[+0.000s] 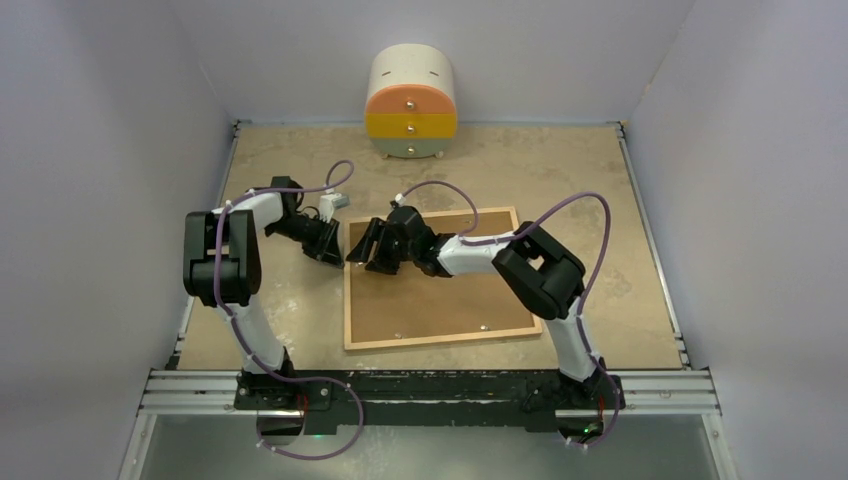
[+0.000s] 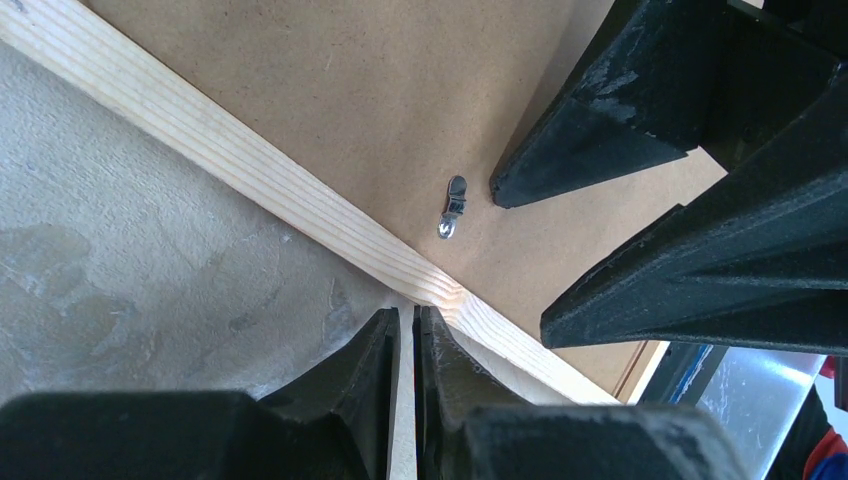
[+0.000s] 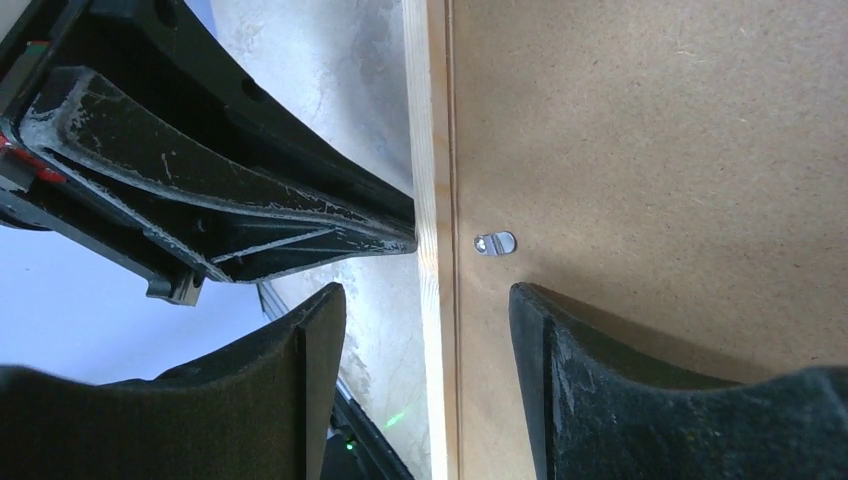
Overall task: Put the photo into the frame
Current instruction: Adjust the photo frame at the center of the board, then install the photo frame at the center of the board.
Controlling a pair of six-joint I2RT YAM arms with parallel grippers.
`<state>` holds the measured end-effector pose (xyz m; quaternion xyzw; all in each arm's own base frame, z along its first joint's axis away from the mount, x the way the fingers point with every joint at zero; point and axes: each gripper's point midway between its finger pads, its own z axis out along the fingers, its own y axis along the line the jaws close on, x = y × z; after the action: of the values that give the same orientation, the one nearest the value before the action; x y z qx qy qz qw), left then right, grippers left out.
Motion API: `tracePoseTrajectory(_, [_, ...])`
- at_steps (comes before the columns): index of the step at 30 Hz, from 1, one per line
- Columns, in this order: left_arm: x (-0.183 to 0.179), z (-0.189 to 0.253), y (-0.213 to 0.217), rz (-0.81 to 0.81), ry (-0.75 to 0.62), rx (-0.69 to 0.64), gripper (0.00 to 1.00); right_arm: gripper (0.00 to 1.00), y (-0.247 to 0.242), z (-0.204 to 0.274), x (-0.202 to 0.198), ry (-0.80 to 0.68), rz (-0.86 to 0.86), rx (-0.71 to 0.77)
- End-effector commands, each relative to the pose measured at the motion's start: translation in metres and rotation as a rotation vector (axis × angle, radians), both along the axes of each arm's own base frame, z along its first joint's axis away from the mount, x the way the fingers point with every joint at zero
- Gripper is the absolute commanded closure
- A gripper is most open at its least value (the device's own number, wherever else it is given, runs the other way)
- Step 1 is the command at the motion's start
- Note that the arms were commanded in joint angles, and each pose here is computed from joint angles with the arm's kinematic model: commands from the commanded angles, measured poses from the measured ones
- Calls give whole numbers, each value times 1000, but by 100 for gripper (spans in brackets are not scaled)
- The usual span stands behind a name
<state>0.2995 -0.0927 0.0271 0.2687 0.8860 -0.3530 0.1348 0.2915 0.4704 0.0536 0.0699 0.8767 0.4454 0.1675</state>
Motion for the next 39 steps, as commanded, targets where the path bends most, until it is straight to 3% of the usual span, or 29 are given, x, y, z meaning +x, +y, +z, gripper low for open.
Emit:
tracePoseTrajectory(1, [5,-20,4,-25,-28,56,88,37,12,11,3,12,-1,48])
tracePoseTrajectory(22, [3,-22,6,-38,-34,63,93,40,16,-9,9,3,15,-10])
tracePoseTrajectory(39, [1,-21,5,-49,-32,57,95,44,36,-4,-4,10,166,53])
